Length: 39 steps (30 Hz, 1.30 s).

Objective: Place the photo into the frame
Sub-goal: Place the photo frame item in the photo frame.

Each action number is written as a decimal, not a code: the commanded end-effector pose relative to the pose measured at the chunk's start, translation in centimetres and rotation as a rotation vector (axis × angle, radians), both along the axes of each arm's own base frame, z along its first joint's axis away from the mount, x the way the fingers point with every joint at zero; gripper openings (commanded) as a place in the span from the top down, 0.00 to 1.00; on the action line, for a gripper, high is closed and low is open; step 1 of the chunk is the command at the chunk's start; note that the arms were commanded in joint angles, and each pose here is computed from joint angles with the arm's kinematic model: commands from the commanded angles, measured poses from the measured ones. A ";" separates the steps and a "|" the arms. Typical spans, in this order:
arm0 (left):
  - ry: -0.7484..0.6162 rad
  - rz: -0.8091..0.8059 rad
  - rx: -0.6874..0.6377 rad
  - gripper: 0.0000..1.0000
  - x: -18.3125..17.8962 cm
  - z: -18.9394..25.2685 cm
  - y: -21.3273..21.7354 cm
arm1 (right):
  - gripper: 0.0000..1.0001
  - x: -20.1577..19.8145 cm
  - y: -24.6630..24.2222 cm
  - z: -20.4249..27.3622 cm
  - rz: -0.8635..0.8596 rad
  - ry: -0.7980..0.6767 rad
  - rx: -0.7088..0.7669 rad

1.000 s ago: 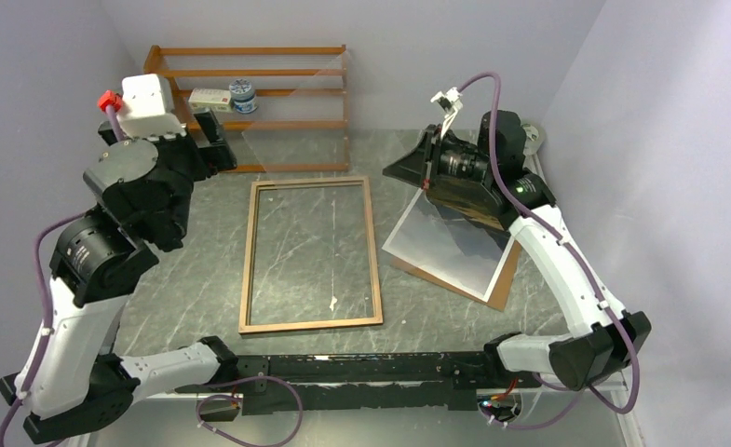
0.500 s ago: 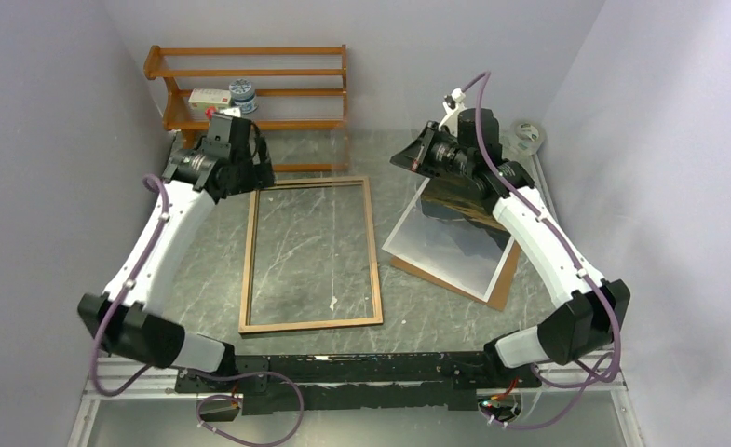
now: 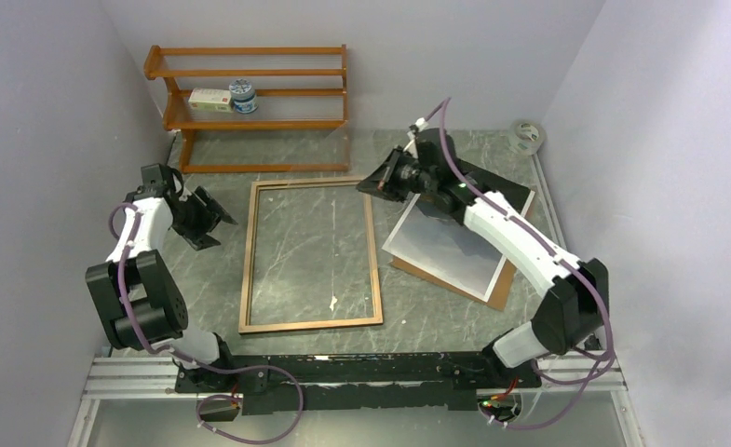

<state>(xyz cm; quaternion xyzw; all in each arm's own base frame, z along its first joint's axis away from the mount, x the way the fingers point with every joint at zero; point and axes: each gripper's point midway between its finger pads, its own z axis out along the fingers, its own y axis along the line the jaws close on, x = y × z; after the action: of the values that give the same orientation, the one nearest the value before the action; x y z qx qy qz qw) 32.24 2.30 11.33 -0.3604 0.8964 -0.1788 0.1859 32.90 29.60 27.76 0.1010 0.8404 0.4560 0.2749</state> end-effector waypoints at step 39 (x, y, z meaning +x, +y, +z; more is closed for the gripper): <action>0.145 -0.022 -0.328 0.72 0.0 -9.6 -3.6 | 1.00 0.5 9.1 -1.4 -0.017 -0.154 0.036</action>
<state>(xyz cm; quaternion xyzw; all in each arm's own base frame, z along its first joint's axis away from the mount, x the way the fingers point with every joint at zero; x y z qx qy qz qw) 33.05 -1.47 2.62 -0.3891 0.8603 -0.3220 0.0693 32.75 38.57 23.48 0.0830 0.8360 0.4444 0.3109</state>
